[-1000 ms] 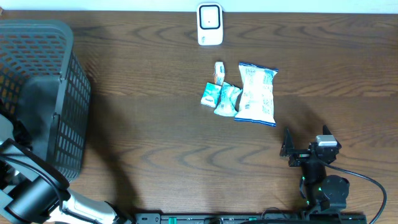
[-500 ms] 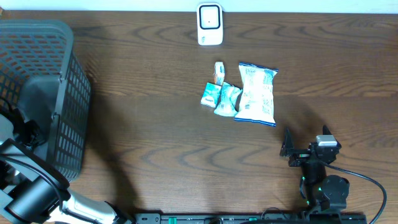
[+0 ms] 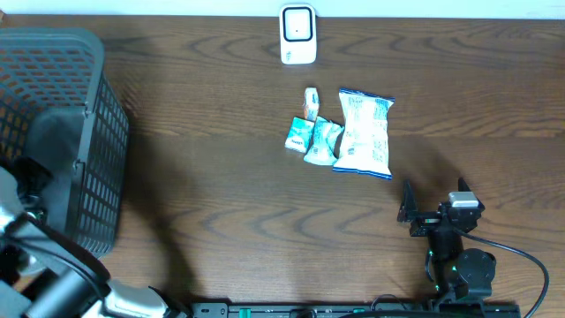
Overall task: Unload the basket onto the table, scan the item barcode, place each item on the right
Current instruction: 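Reach the left gripper into the basket toward the green Zam-Buk tin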
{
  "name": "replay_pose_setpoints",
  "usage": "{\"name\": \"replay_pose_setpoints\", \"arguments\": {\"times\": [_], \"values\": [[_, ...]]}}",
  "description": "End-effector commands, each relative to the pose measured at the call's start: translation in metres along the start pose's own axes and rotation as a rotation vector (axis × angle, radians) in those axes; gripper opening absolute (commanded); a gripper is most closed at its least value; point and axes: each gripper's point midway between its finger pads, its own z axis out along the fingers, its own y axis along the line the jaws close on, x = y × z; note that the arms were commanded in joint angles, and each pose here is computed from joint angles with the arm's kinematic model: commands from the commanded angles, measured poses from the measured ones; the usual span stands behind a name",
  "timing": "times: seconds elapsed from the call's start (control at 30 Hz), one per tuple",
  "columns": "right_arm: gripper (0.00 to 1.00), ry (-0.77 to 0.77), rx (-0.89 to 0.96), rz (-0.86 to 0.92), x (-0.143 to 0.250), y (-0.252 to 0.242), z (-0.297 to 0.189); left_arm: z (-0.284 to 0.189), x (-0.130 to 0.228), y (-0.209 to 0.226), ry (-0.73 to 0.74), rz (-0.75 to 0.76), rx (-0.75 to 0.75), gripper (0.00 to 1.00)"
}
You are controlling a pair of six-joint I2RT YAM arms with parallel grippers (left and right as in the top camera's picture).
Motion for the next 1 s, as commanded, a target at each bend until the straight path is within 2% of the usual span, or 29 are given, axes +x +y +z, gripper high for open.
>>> {"name": "replay_pose_setpoints", "arguments": {"times": [0.0,0.1,0.23,0.37,0.53,0.73,0.97], "values": [[0.99,0.001,0.014,-0.006,0.001,-0.003,0.000,-0.020,-0.007,0.024,-0.066,-0.166,-0.116,0.83],[0.99,0.001,0.014,-0.006,0.001,-0.003,0.000,-0.014,0.003,0.036,-0.052,-0.207,-0.187,0.86],[0.99,0.001,0.014,-0.006,0.001,-0.003,0.000,0.003,0.015,0.038,-0.050,-0.228,-0.196,0.89],[0.99,0.001,0.014,-0.006,0.001,-0.003,0.000,0.015,0.020,0.046,-0.071,-0.296,-0.198,1.00],[0.99,0.001,0.014,-0.007,0.001,-0.003,0.000,0.022,0.021,0.062,-0.075,-0.382,-0.199,0.98],[0.99,0.001,0.014,-0.006,0.001,-0.003,0.000,0.037,0.023,0.066,-0.034,-0.440,-0.109,0.98],[0.99,0.001,0.014,-0.006,0.001,-0.003,0.000,0.048,0.020,0.060,-0.030,-0.386,-0.078,0.98]]}}
